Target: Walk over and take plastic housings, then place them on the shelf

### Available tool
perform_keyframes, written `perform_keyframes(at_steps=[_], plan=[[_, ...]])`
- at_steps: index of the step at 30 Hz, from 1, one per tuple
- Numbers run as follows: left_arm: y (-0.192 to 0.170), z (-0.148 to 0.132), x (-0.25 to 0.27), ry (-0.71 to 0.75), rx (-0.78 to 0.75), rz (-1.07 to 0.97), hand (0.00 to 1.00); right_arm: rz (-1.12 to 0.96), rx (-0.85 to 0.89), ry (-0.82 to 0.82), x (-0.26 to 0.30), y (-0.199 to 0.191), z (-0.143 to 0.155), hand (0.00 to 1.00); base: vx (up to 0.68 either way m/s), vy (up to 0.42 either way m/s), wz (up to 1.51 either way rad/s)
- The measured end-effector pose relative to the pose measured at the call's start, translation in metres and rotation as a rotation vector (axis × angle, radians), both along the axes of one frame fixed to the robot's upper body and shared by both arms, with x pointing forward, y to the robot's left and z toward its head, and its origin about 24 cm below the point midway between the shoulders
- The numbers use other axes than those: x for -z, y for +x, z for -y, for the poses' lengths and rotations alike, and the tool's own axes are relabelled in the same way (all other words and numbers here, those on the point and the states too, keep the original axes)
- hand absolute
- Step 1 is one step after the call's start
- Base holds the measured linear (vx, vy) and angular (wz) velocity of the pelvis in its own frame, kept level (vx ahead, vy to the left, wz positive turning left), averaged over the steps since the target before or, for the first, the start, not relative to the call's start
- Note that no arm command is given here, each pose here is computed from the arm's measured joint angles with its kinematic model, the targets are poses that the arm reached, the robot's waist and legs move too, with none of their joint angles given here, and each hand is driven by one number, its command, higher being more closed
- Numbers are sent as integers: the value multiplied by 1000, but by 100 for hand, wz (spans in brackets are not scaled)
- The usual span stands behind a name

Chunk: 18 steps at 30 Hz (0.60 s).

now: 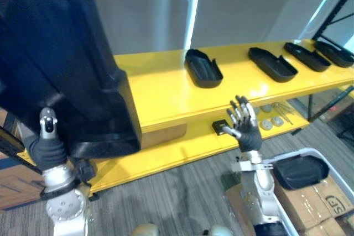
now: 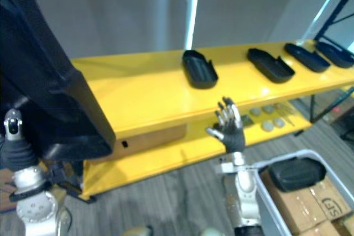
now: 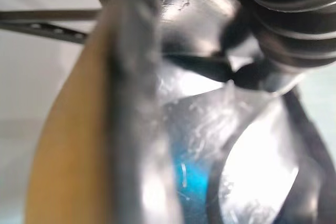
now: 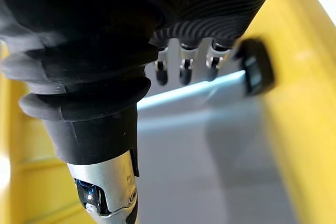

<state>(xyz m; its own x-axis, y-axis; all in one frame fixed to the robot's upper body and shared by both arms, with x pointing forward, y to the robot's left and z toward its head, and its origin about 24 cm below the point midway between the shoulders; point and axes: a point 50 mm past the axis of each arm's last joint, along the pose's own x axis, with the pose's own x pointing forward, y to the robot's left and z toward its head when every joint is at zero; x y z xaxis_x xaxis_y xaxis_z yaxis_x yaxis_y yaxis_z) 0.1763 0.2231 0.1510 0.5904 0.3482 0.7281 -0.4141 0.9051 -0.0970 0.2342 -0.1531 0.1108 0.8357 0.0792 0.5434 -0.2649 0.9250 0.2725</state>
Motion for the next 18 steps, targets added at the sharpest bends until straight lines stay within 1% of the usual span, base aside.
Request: perform_keyframes(at_steps=[1, 5, 7, 9, 12, 16, 18], plan=[[0, 4, 4, -25, 12, -14, 100, 57, -8, -12, -11, -4, 0, 0, 256, -293, 99], [1, 24, 12, -106, 80, -35, 100, 120, 28, -80, -26, -8, 9, 0, 300, -237, 129], [6, 35, 10, -137, 130, -20, 100, 136, 69, -103, -31, -10, 14, 0, 158, -57, 119], [11, 43, 3, -133, 185, 21, 100, 202, 101, -122, -46, -8, 14, 0, 108, 11, 84], [22, 45, 8, -141, 208, 5, 100, 242, 125, -120, -55, -4, 16, 0, 65, 42, 25], [38, 45, 32, -111, 229, -195, 100, 182, 212, -51, -44, -9, 24, 0, 35, 35, 2], [41, 44, 36, -80, 246, -248, 100, 134, 235, -47, -33, -13, 24, 0, 15, 18, -6]])
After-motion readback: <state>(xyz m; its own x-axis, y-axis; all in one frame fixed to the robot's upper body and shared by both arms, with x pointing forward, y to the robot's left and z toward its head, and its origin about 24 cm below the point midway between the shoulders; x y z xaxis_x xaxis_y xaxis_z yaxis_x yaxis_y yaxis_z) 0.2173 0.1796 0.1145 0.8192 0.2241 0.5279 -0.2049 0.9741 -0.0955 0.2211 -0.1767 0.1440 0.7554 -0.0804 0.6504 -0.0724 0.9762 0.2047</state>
